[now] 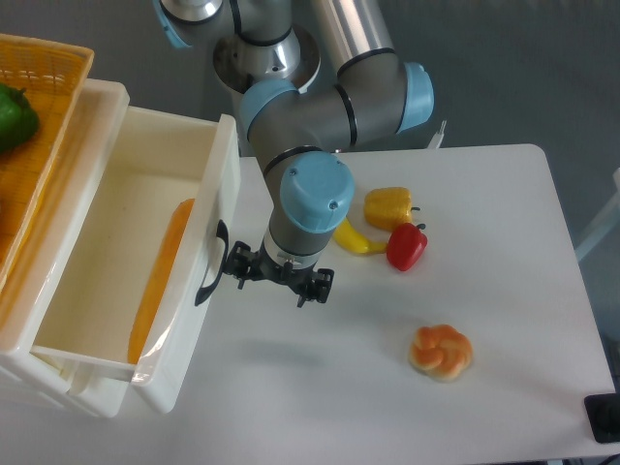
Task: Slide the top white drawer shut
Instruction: 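Push the drawer front with the gripper into the cabinet, then keep pushing the drawer front until flush with the cabinet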
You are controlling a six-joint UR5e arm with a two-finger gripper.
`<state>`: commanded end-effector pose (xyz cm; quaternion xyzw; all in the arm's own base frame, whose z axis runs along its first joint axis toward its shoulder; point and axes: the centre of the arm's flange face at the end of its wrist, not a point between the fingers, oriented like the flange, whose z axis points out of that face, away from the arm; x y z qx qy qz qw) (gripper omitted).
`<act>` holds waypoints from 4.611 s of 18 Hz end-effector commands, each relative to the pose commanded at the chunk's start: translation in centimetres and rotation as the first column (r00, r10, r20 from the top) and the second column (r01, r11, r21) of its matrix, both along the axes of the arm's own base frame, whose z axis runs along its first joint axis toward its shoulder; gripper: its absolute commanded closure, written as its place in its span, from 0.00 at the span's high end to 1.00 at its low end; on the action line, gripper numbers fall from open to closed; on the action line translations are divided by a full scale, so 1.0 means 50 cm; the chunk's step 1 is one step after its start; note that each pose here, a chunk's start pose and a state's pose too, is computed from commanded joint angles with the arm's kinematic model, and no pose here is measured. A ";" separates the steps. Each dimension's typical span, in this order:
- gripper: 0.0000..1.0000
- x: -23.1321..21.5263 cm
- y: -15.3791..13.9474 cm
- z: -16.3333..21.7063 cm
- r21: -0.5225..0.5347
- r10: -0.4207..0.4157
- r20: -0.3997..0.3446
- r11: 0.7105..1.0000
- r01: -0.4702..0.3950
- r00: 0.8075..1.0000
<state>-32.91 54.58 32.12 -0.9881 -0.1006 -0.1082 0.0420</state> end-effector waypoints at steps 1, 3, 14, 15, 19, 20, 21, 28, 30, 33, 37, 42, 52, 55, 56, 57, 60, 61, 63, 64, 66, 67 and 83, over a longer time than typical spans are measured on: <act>1.00 0.001 -0.001 0.006 0.004 0.000 -0.002 1.000 0.000 1.000; 1.00 0.009 0.003 0.007 0.004 -0.006 -0.002 1.000 0.006 1.000; 1.00 0.055 0.023 0.017 0.005 -0.024 0.011 1.000 0.024 1.000; 1.00 0.063 0.027 0.017 0.004 -0.030 0.011 1.000 0.030 0.999; 1.00 0.080 0.034 0.022 0.004 -0.031 0.010 1.000 0.031 0.999; 1.00 0.086 0.036 0.023 0.003 -0.035 0.011 0.999 0.035 0.999; 1.00 0.090 0.037 0.023 0.001 -0.038 0.012 0.999 0.038 0.999; 1.00 0.104 0.046 0.026 0.015 -0.048 0.022 0.999 0.048 0.999; 1.00 0.115 0.048 0.034 0.022 -0.056 0.021 0.998 0.055 0.998; 1.00 0.124 0.049 0.037 0.020 -0.062 0.020 0.998 0.062 0.998; 1.00 0.140 0.053 0.039 0.016 -0.074 0.026 0.997 0.074 0.997; 1.00 0.141 0.052 0.048 0.020 -0.073 0.022 0.997 0.072 0.997; 1.00 0.112 0.038 0.070 0.037 -0.046 0.036 0.998 0.044 0.998; 1.00 0.117 0.038 0.066 0.034 -0.047 0.040 0.998 0.046 0.998; 1.00 0.118 0.038 0.064 0.033 -0.047 0.041 0.998 0.046 0.998; 1.00 0.120 0.038 0.061 0.031 -0.048 0.044 0.998 0.047 0.998; 1.00 0.127 0.040 0.060 0.031 -0.052 0.050 0.998 0.051 0.997; 1.00 0.129 0.040 0.059 0.030 -0.052 0.059 0.998 0.050 0.997; 1.00 0.132 0.039 0.062 0.036 -0.050 0.070 0.998 0.047 0.996; 1.00 0.133 0.038 0.066 0.038 -0.050 0.070 0.998 0.047 0.996; 1.00 0.135 0.037 0.066 0.033 -0.049 0.076 0.998 0.047 0.996; 1.00 0.136 0.038 0.068 0.040 -0.049 0.081 0.998 0.046 0.996; 1.00 0.168 0.045 0.075 0.040 -0.068 0.096 0.997 0.064 0.993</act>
